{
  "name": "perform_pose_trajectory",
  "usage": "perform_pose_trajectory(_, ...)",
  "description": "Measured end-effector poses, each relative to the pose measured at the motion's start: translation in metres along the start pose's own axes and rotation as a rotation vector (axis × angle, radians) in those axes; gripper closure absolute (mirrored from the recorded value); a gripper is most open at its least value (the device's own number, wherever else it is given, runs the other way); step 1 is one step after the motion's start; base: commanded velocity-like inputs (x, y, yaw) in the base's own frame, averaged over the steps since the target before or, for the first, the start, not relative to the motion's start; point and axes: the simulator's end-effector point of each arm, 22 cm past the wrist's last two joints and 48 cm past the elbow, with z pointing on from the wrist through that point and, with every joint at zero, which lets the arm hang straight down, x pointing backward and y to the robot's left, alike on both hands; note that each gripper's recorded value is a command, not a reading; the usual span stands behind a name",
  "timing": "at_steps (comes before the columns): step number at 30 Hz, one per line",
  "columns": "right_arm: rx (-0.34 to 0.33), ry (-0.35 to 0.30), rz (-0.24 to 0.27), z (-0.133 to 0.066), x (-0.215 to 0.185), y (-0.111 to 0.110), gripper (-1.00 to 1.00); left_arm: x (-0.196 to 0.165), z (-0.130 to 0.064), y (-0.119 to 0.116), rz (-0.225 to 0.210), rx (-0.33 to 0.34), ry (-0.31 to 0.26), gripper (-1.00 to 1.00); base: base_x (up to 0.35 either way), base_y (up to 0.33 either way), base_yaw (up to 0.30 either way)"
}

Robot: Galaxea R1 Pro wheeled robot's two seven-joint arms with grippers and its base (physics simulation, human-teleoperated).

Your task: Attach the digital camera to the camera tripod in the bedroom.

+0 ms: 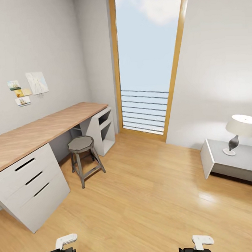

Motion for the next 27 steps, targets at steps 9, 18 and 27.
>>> perform_pose_trajectory(9, 0.001, -0.083, -0.002, -0.006, -0.020, -0.001, -1.00, -0.033, 0.021, -0.010, 0.094, 0.089, -0.091, -1.00, 0.000, 0.000, 0.000)
perform_pose_trajectory(18, -0.007, -0.035, 0.008, -0.017, -0.029, 0.002, -1.00, -0.062, 0.031, -0.013, 0.186, 0.123, -0.095, -1.00, 0.000, 0.000, 0.000)
perform_pose_trajectory(27, -0.025, -0.048, 0.012, -0.020, -0.066, 0.012, -1.00, -0.067, 0.046, -0.010, 0.245, 0.204, -0.067, -1.00, 0.000, 0.000, 0.000)
